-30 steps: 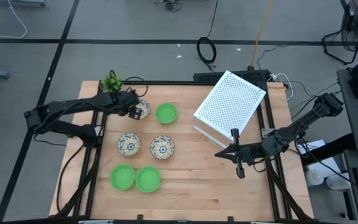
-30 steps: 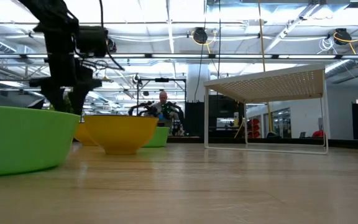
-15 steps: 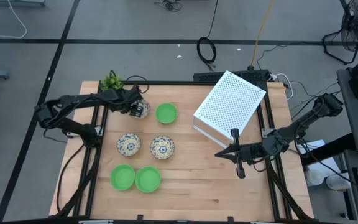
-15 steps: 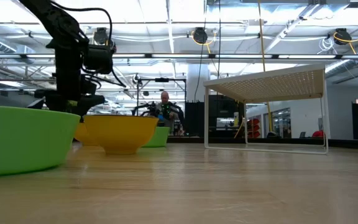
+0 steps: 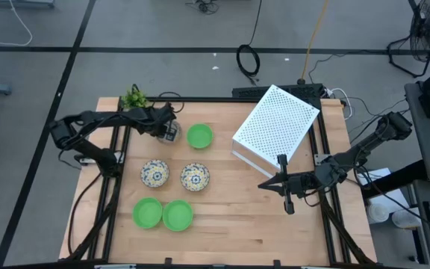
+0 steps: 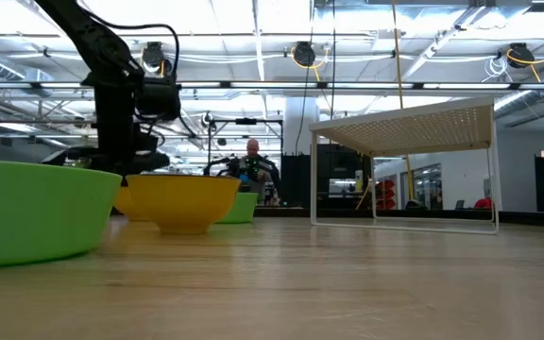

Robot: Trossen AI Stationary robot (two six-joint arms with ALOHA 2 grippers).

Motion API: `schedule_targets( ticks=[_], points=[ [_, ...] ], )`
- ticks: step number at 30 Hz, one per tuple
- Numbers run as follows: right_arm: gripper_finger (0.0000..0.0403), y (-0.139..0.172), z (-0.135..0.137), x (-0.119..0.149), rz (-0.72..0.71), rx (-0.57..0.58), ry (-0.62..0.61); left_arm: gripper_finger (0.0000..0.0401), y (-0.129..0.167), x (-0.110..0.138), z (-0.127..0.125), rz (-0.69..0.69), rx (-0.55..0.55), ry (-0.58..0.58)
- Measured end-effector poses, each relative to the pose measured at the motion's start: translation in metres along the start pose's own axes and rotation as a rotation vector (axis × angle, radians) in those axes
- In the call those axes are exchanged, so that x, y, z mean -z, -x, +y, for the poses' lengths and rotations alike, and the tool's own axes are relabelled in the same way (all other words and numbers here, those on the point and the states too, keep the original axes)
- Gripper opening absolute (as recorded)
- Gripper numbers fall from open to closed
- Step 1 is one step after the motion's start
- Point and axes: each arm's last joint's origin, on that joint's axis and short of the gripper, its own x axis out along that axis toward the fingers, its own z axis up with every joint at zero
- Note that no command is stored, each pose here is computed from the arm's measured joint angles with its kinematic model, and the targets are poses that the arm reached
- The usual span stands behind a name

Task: Pick & Place Mini bowls
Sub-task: Put the top yellow patterned bowl on the shelf

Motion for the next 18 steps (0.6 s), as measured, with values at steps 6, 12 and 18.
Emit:
schedule_targets(
  ticks=[6, 12, 18],
  points=[
    [0.0, 0.0, 0.0, 0.0, 0.0, 0.0, 0.0, 0.0044, 0.006, -0.005, -0.003, -0.095, 0.021, -0.104],
    [0.0, -0.001, 0.001, 0.001, 0.004, -0.001, -0.014, 0.0012, 0.034, 0.004, -0.007, -0.272, -0.028, -0.209],
    [0.0, -0.004, 0.003, 0.004, 0.021, -0.005, -0.011, 0.0012, 0.077, 0.019, -0.015, -0.546, -0.067, -0.302]
  ],
)
